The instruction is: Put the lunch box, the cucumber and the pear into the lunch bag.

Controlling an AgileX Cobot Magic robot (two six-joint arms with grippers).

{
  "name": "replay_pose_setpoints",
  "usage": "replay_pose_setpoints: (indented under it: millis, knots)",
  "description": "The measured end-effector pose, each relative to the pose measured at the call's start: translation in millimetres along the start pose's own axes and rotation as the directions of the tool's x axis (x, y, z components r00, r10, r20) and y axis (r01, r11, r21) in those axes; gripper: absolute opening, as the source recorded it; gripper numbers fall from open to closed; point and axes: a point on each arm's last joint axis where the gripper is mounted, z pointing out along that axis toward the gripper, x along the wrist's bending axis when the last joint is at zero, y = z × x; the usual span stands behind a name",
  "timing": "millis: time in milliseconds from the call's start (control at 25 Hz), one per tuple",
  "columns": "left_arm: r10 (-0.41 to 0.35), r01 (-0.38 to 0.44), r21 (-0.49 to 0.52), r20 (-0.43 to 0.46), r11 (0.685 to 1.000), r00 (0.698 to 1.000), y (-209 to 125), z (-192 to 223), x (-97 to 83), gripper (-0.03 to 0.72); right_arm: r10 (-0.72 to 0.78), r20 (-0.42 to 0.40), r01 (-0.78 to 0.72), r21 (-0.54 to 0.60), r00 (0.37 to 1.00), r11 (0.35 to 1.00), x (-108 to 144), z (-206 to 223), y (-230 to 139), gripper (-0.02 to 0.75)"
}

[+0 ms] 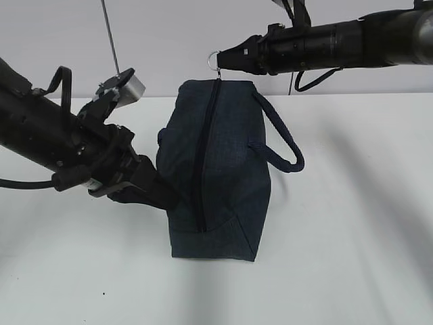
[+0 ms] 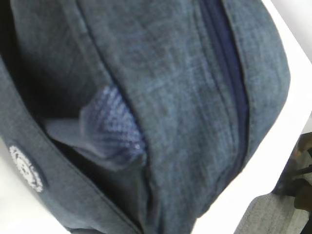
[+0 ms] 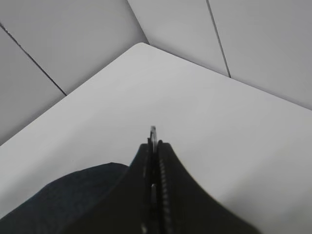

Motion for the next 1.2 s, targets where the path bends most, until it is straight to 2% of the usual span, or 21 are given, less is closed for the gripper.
replay_pose_setpoints:
  millis: [320, 440, 520, 760, 880, 1040, 1200]
  knots:
    - [0.002, -0.002, 0.006, 0.006, 1.000, 1.000, -1, 0, -0.5, -0.012, 0.057, 0.045, -0.058, 0.030, 0.997, 0.998, -21, -2, -14, 0.006]
    - [-0.002, 0.002, 0.008, 0.008, 1.000, 1.000, -1, 0, -0.8, 0.006, 0.059, 0.027, -0.059, 0.034, 0.998, 0.998, -20, -2, -14, 0.006]
    - [-0.012, 0.012, 0.013, 0.018, 1.000, 1.000, -1, 0, -1.6, 0.068, 0.061, 0.015, -0.062, 0.035, 0.998, 0.997, -19, -2, -14, 0.006]
    - [-0.020, 0.020, -0.018, 0.038, 1.000, 0.999, 11, -11, -10.3, 0.464, 0.074, -0.012, -0.073, 0.038, 0.997, 0.997, -17, -3, -14, 0.006]
    - [0.006, -0.003, -0.074, 0.030, 0.997, 1.000, 28, -26, -14.1, 0.520, 0.085, -0.023, -0.084, 0.040, 0.996, 0.996, -16, -3, -14, 0.006]
    - [0.037, -0.039, -0.156, -0.011, 0.987, 0.999, 50, -42, -15.1, 0.528, 0.091, -0.025, -0.090, 0.041, 0.996, 0.995, -16, -3, -14, 0.006]
    - [0.061, -0.082, -0.264, -0.090, 0.961, 0.994, 78, -52, -11.4, 0.529, 0.093, -0.033, -0.091, 0.043, 0.995, 0.995, -15, -3, -14, 0.006]
